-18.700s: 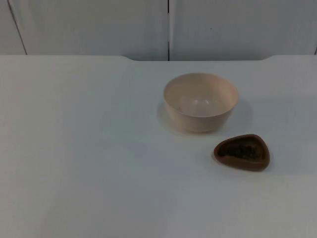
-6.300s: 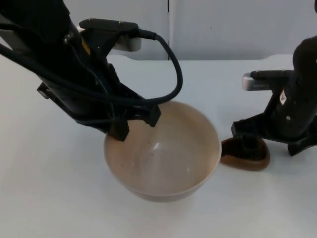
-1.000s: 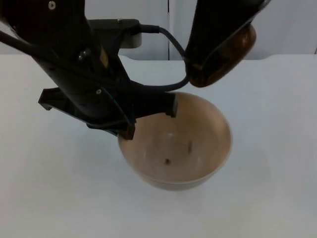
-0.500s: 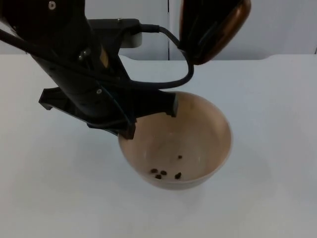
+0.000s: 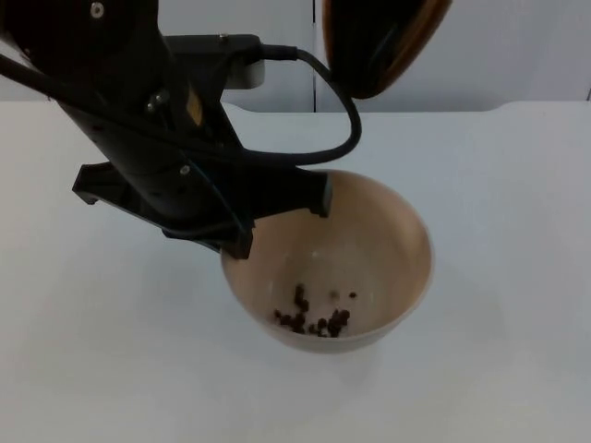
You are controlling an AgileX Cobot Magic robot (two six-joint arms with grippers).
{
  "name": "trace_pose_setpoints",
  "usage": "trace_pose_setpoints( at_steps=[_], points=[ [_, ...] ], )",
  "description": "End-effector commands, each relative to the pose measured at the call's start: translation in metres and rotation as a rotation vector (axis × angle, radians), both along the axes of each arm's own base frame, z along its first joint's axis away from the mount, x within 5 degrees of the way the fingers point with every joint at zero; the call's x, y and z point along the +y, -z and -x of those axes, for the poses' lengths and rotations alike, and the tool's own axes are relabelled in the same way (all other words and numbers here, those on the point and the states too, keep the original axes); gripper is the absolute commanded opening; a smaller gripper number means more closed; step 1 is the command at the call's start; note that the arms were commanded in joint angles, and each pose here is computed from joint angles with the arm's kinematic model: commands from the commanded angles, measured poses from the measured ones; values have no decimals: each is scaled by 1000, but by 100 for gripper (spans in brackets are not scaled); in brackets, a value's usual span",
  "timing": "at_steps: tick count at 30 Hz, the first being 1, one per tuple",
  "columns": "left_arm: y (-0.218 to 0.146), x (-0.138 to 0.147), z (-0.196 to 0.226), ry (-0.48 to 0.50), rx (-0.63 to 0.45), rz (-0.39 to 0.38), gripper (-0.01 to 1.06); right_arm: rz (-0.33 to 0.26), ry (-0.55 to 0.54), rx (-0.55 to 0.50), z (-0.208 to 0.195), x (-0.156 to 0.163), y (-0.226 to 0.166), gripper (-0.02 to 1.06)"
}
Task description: Pick up the bowl with the left hand and pour the coffee beans from the cup into the bowl with the right hand.
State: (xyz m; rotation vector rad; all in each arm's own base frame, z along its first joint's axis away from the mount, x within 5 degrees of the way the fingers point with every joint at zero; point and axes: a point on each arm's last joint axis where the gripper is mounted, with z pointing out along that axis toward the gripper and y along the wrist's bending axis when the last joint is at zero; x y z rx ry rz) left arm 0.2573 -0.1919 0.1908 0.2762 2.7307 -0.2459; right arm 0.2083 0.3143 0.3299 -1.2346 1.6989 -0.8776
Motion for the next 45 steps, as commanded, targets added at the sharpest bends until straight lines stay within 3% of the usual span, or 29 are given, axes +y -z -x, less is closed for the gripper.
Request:
trace_pose_setpoints(
  at_steps=[1, 19, 45],
  points=[
    [-3, -2, 2, -10, -7, 25, 0, 14, -18, -43, 2, 2, -6, 0],
    [-4, -2, 2, -9, -10, 28, 0, 121, -94, -74, 12, 8, -9, 0],
    [-4, -2, 2, -9, -12, 29, 0, 166, -111, -152, 10, 8, -17, 0]
  ],
)
